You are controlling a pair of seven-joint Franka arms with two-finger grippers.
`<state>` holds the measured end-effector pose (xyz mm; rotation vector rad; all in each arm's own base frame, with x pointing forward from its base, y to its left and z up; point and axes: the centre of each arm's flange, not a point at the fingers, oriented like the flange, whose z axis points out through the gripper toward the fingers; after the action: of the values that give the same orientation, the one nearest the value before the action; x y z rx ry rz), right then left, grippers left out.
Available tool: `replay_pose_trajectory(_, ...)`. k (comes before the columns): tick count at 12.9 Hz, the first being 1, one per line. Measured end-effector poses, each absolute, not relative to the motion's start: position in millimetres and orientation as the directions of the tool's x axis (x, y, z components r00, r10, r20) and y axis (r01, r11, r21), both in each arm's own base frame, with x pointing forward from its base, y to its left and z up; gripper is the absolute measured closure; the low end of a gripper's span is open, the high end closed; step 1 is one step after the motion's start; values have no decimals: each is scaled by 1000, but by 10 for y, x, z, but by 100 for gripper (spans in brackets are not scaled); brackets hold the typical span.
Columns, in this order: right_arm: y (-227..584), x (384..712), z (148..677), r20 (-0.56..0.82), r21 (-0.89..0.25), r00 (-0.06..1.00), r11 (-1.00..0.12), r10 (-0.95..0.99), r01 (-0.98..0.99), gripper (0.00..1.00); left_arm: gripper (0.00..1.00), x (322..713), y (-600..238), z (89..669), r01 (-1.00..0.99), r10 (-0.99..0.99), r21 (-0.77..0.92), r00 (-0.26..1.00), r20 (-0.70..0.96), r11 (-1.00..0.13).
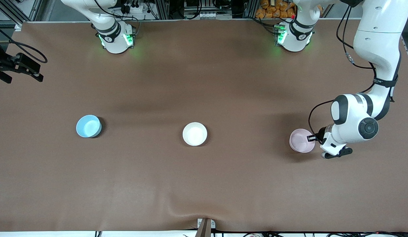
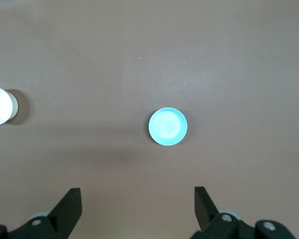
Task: Stack pink and blue bowls on white bowl
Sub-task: 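Close the left gripper on the pink bowl's rim, then carry the pink bowl with the left gripper over the white bowl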
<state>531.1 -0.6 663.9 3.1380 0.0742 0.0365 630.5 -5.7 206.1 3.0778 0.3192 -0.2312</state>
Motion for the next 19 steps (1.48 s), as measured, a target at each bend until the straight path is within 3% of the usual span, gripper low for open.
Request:
replay_pose_trajectory(4,-13,5312,6637,23,3,999,-999,46,46,0,97,6315,-232,2288,181,172,36,969,-179,-983)
replay_pose_trajectory(11,-17,5313,6635,22,3,999,-999,45,45,0,97,6211,-1836,3492,320,251,168,907,-338,-932)
replay_pose_trajectory(19,-23,5313,6634,22,3,999,-999,44,44,0,97,5894,-3459,3327,431,298,238,846,-442,-870)
